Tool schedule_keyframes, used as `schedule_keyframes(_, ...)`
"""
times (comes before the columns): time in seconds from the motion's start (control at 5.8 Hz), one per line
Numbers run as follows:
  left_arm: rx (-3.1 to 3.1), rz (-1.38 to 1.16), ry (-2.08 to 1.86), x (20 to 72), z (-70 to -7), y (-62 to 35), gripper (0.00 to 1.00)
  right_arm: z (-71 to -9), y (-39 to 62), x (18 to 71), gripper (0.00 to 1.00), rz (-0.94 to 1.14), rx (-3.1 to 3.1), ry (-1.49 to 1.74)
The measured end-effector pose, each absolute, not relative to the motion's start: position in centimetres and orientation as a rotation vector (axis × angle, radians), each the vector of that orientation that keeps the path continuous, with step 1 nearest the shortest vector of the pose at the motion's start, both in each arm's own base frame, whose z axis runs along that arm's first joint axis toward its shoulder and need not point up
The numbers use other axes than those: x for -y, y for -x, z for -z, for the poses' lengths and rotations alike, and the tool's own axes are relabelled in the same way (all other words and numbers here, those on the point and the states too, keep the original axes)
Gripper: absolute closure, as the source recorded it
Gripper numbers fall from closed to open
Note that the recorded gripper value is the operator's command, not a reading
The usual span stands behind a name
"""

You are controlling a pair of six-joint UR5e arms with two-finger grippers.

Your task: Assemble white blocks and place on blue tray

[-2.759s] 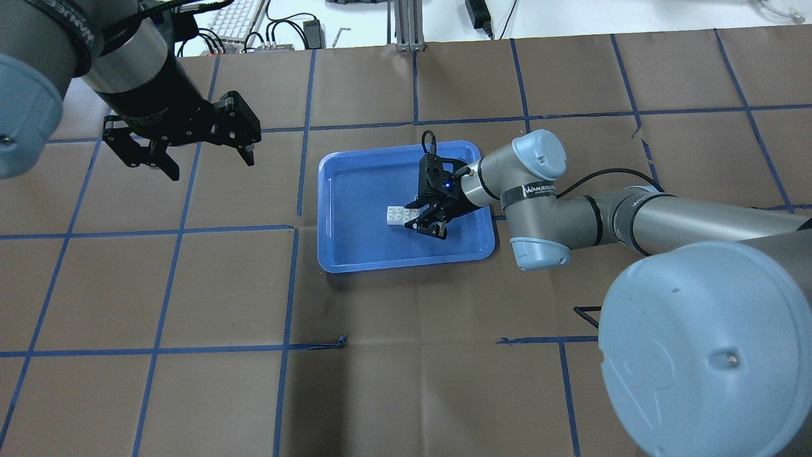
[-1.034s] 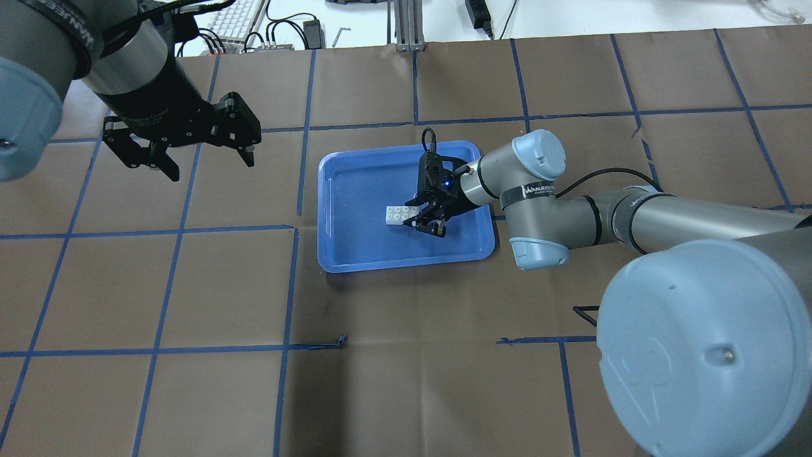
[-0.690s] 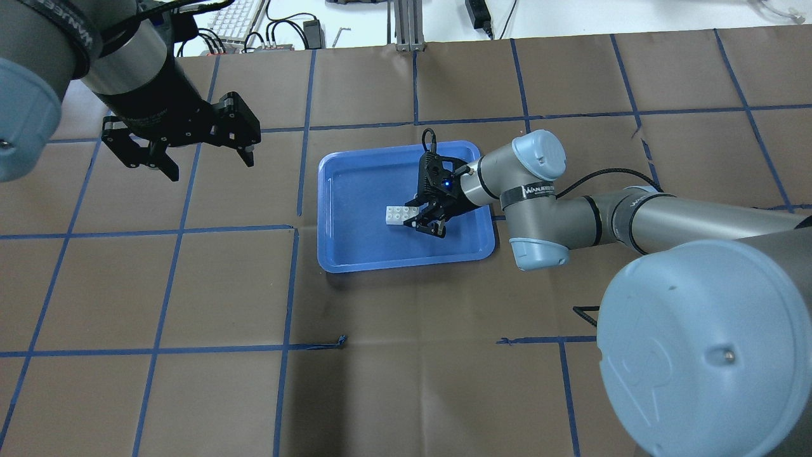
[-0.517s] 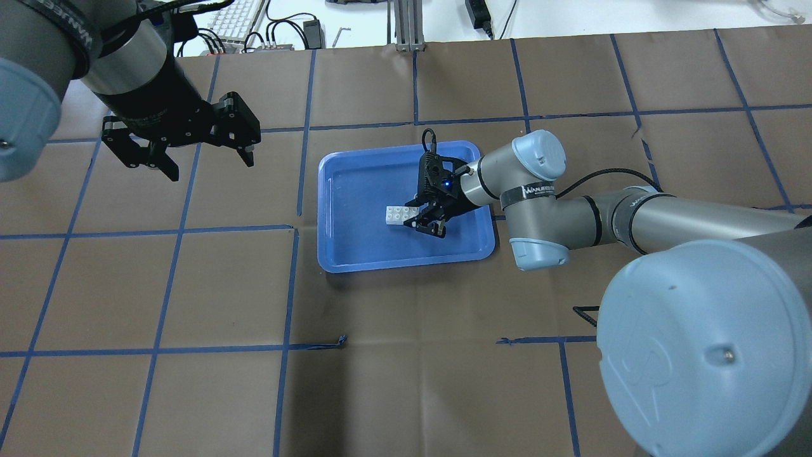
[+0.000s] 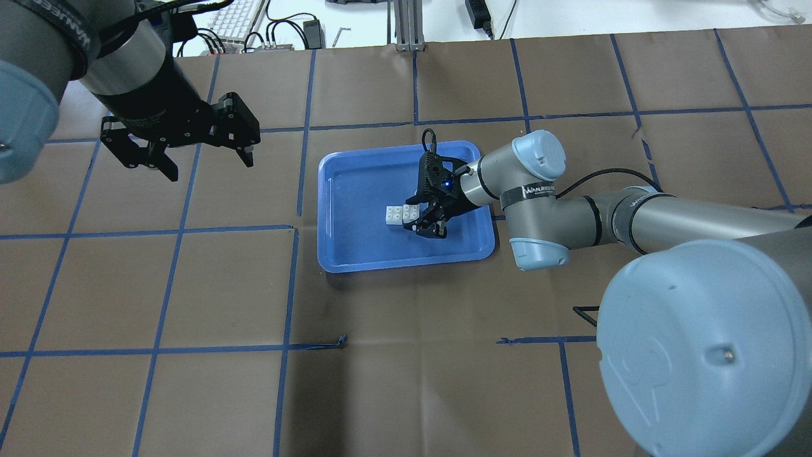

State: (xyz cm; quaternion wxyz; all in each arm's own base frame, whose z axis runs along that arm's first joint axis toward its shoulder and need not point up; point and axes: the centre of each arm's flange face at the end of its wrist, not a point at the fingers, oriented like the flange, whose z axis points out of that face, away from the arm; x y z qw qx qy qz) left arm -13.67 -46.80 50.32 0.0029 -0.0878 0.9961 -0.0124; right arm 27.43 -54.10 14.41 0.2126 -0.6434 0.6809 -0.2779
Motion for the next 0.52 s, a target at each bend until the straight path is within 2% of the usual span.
schedule_keyframes(0.17,-3.123,0.039,0.278,46.9,-50.2,13.7,0.01,-14.4,-27.4,54.1,0.01,0.771,-1.893,1.783)
schedule_keyframes(0.52,-3.123,0.043,0.285,47.1,-50.1,13.7,0.01,-15.6,-27.4,54.8,0.0,0.779,-1.943,1.733)
